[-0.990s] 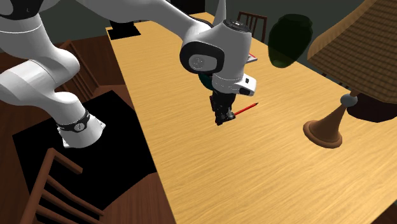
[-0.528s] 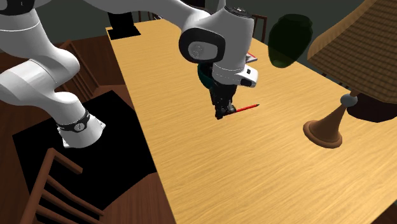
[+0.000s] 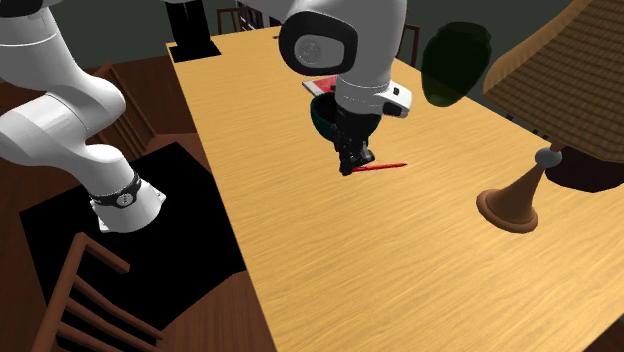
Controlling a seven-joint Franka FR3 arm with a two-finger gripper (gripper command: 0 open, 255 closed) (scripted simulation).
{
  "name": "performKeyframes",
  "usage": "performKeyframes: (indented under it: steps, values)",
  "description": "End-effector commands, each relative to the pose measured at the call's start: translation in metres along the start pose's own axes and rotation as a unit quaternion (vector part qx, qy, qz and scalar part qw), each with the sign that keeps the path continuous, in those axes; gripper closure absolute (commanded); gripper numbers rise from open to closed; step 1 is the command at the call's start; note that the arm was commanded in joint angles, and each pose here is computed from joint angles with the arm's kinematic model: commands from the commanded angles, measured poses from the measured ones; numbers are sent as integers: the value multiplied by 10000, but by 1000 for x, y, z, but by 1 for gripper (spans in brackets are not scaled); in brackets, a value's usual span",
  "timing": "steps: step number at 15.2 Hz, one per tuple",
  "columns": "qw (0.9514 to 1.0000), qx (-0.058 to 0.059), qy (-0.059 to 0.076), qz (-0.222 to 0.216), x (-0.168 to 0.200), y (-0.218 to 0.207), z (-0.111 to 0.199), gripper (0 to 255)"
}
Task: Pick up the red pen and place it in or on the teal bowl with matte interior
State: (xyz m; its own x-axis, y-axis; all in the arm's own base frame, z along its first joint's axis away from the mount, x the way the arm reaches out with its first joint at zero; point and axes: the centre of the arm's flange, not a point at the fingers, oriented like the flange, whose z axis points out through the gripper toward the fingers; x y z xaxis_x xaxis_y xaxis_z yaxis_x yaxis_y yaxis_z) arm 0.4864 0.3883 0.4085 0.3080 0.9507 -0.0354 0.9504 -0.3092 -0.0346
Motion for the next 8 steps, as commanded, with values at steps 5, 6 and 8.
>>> performKeyframes:
  steps: [5, 6, 8]
  values:
    - [10000, 2, -2, -1, -1, -2, -32, 255]
    - [10000, 2, -2, -1, -1, -3, -37, 255]
    - [10000, 2, -2, -1, -2, -3, -48, 255]
